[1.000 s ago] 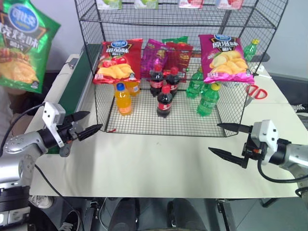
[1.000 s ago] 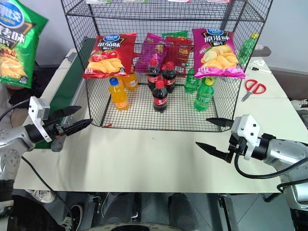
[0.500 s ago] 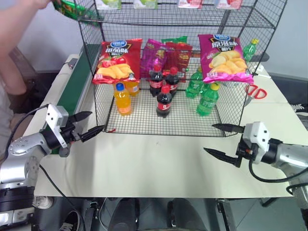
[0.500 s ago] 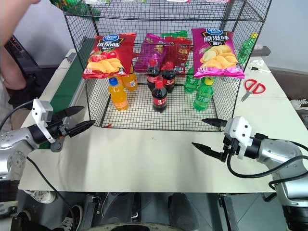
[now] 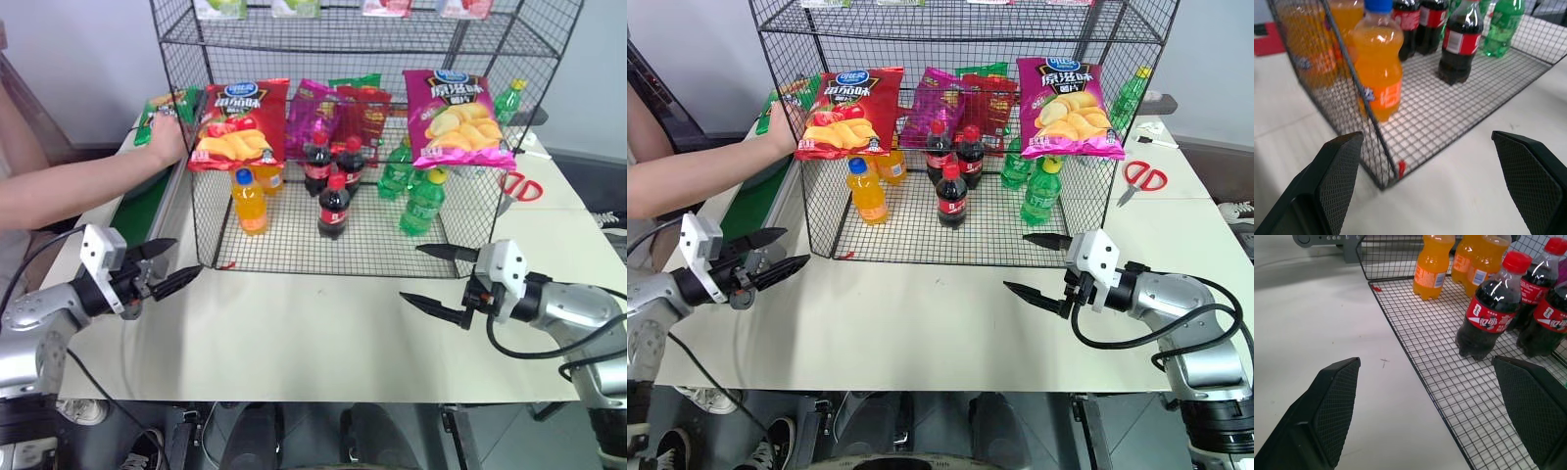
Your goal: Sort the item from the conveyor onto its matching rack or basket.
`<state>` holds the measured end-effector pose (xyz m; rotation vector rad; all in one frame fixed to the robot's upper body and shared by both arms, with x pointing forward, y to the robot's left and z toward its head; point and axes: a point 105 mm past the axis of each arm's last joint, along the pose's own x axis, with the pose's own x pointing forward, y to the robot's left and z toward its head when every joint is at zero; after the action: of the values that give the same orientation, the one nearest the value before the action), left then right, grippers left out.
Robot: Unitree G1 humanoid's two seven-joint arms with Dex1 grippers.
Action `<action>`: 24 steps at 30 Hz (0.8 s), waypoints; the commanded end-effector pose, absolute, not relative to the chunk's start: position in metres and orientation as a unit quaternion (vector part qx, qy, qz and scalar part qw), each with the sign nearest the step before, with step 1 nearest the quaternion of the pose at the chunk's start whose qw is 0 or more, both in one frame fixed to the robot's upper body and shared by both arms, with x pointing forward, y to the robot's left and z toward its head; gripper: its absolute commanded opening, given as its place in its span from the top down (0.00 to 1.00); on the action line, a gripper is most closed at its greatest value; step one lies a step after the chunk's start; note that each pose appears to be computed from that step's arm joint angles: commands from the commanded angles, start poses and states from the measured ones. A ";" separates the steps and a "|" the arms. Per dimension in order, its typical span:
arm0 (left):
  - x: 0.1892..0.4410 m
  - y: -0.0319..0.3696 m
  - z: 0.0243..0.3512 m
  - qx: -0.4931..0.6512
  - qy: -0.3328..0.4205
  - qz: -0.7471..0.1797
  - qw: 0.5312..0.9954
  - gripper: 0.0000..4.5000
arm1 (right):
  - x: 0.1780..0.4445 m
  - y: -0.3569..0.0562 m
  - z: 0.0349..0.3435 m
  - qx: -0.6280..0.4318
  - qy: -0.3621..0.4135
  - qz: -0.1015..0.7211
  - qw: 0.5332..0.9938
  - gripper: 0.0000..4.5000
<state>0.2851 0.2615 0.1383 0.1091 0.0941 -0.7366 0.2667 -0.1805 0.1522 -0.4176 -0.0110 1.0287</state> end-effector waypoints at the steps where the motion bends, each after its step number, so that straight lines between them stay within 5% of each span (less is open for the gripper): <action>1: 0.280 0.265 0.157 0.075 0.020 -0.359 0.930 0.00 | 0.267 -0.174 0.160 -0.200 -0.028 0.497 0.844 0.00; 24: 0.269 0.273 0.163 0.113 0.014 -0.342 0.933 0.00 | 0.270 -0.156 0.163 -0.186 -0.039 0.529 0.827 0.00</action>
<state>0.2707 0.2705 0.1494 0.1652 0.0689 -0.7145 0.2720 -0.1621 0.1530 -0.3923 -0.0377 1.0989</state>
